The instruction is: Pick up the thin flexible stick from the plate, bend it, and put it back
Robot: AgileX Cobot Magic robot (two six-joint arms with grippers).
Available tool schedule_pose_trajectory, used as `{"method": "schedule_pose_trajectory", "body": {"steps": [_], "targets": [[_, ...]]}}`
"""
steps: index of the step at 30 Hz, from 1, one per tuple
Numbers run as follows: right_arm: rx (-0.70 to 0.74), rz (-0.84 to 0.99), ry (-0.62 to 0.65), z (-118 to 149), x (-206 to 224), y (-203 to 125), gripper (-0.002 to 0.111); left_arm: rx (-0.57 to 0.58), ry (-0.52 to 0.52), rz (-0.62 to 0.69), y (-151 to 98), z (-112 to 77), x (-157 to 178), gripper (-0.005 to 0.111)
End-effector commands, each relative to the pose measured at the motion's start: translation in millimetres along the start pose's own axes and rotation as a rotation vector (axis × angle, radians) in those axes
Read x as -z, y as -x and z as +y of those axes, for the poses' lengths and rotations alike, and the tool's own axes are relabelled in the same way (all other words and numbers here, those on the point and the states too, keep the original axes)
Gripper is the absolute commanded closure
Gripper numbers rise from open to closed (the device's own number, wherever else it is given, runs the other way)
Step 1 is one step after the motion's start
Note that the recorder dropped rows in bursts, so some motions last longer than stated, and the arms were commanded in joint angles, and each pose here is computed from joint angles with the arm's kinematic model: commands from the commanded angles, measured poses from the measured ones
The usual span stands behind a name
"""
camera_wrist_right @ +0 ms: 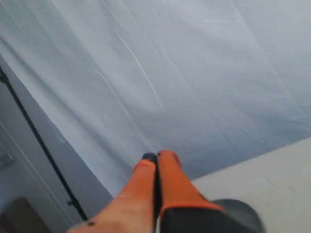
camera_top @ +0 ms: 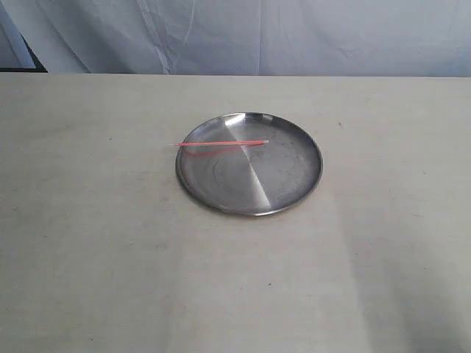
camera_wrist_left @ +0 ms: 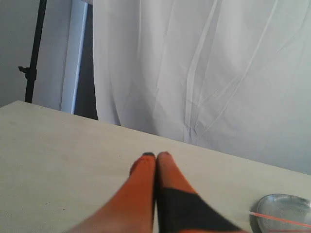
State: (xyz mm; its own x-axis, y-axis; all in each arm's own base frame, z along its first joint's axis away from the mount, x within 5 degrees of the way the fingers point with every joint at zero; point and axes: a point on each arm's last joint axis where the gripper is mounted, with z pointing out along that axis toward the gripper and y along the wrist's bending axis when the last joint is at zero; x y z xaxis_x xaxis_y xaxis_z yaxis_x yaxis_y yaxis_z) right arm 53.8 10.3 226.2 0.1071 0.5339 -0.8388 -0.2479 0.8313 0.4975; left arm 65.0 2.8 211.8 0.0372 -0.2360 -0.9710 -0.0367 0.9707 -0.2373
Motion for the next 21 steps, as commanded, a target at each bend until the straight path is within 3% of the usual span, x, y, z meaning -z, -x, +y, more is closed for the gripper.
{"method": "schedule_pose_trajectory", "body": {"steps": [1, 5, 8, 15, 19, 21], "targets": [[-0.173, -0.17, 0.121, 9.4, 2.5, 15.6, 0.109, -0.005, -0.002, 0.0, -0.9, 0.0, -0.1, 0.107], [-0.269, -0.426, 0.311, 21.5, 12.8, 39.6, 0.109, -0.005, -0.002, 0.0, -0.9, 0.0, -0.1, 0.107], [-0.314, -0.536, 0.383, 24.4, 19.4, 49.1, 0.109, -0.005, -0.002, 0.0, -0.9, 0.0, -0.1, 0.107], [-0.462, -0.545, 0.563, 33.7, 26.5, 53.4, 0.109, -0.005, -0.002, 0.0, -0.9, 0.0, -0.1, 0.107], [-0.542, -0.502, 0.482, 26.7, 21.2, 50.5, 0.109, -0.005, -0.002, 0.0, -0.9, 0.0, -0.1, 0.107], [-0.58, -0.473, 0.365, 17.6, 15.9, 46.7, 0.109, -0.005, -0.002, 0.0, -0.9, 0.0, -0.1, 0.107]]}}
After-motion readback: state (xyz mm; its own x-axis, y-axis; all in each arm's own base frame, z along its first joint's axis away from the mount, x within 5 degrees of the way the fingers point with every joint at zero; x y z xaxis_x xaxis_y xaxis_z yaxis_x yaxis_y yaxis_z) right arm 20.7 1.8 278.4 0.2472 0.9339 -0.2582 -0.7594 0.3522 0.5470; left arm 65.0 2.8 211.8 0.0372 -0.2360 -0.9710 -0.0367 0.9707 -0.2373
